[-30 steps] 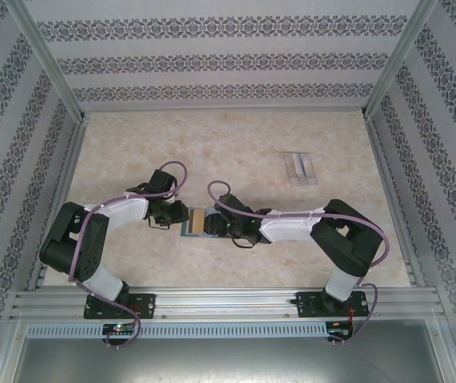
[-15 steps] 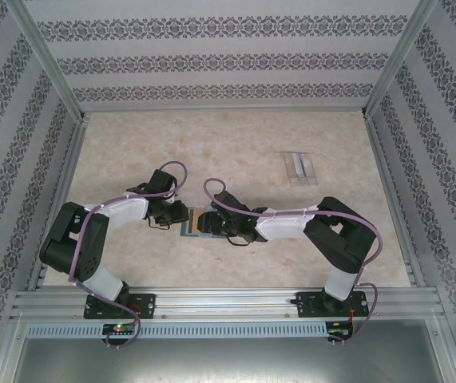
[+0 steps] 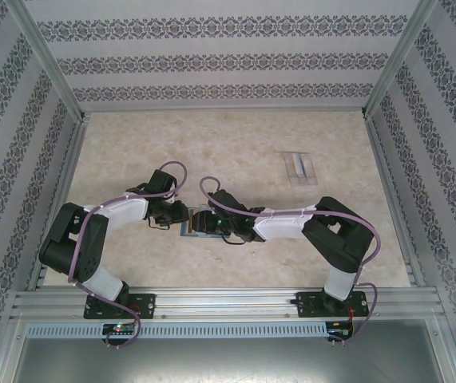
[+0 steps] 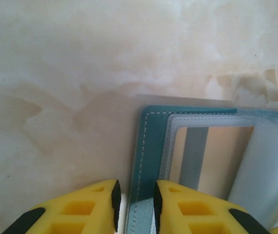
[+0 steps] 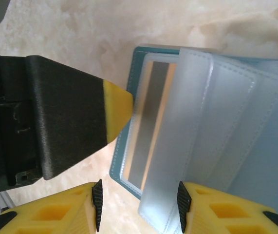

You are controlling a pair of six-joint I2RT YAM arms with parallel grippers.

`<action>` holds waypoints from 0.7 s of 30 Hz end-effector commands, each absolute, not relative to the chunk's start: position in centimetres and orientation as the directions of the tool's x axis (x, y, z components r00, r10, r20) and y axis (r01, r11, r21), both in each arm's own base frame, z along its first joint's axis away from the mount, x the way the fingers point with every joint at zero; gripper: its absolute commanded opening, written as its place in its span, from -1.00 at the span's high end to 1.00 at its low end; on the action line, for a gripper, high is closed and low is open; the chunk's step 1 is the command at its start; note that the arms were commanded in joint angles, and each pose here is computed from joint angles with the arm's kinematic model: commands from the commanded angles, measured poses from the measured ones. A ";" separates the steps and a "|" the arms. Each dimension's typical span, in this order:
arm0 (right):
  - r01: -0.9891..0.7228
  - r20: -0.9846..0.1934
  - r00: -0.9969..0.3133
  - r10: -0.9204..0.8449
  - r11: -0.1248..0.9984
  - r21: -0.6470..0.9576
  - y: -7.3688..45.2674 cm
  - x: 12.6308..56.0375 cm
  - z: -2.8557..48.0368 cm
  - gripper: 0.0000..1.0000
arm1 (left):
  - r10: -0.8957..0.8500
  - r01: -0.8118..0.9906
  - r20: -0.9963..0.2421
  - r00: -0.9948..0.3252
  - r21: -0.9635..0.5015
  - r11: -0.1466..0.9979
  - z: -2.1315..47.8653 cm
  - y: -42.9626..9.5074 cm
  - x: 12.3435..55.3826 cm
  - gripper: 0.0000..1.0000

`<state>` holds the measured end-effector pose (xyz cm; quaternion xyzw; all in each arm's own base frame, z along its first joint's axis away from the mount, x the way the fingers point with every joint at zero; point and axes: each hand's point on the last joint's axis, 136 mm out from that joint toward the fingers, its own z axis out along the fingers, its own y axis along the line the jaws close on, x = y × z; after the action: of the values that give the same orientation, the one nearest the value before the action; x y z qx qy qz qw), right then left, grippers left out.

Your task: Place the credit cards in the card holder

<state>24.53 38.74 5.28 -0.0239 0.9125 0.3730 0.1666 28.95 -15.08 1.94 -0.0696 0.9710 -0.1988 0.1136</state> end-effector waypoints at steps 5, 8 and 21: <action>-0.207 -0.341 -0.938 0.060 0.692 0.692 40.1 24.5 6.2 0.02 | -0.155 -0.075 -0.159 -0.975 -0.420 0.904 1.8 -15.6 27.9 0.44; -0.200 -0.333 -0.941 0.060 0.695 0.691 40.1 24.6 5.9 0.00 | -0.153 -0.073 -0.159 -0.975 -0.421 0.904 1.9 -15.7 27.9 0.44; -0.203 -0.344 -0.937 0.062 0.704 0.681 39.5 24.5 5.5 -0.08 | -0.191 -0.105 -0.157 -0.969 -0.436 0.894 1.9 -15.6 28.2 0.33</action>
<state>24.54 39.12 5.17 -0.0271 0.9112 0.3775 0.1626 28.95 -15.32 2.09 -0.0699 0.9694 -0.2068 0.1122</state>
